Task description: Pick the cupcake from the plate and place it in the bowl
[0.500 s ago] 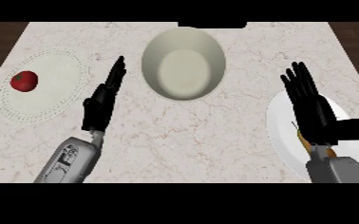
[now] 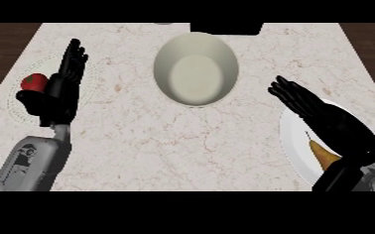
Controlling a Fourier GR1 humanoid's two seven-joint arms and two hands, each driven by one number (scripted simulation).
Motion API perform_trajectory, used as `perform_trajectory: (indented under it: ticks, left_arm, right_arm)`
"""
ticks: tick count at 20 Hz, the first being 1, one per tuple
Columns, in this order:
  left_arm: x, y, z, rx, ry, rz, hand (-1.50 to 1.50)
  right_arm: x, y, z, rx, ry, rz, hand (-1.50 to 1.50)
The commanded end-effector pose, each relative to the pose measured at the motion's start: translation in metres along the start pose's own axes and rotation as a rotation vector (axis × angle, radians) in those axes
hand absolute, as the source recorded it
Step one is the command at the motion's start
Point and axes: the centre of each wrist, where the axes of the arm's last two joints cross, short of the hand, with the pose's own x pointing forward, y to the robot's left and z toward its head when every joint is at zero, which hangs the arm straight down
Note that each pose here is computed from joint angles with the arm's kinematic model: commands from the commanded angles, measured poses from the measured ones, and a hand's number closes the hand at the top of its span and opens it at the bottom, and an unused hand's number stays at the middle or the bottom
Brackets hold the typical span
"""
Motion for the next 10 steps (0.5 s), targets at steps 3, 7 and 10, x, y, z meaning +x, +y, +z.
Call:
perform_trajectory:
  ticks: [3,7,10]
  left_arm:
    - [0.008,0.062,0.005,0.086,-0.026,0.023,0.0]
    - [0.007,0.064,0.008,0.074,-0.024,0.039,0.0]
    - [0.008,0.089,0.007,0.099,-0.033,0.044,0.0]
  right_arm:
    - [0.035,-0.027,0.061,0.202,-0.182,0.112,-1.5]
    - [0.069,-0.058,0.081,0.264,-0.193,0.282,-1.5]
    - [0.103,-0.082,0.089,0.272,-0.126,0.479,-1.5]
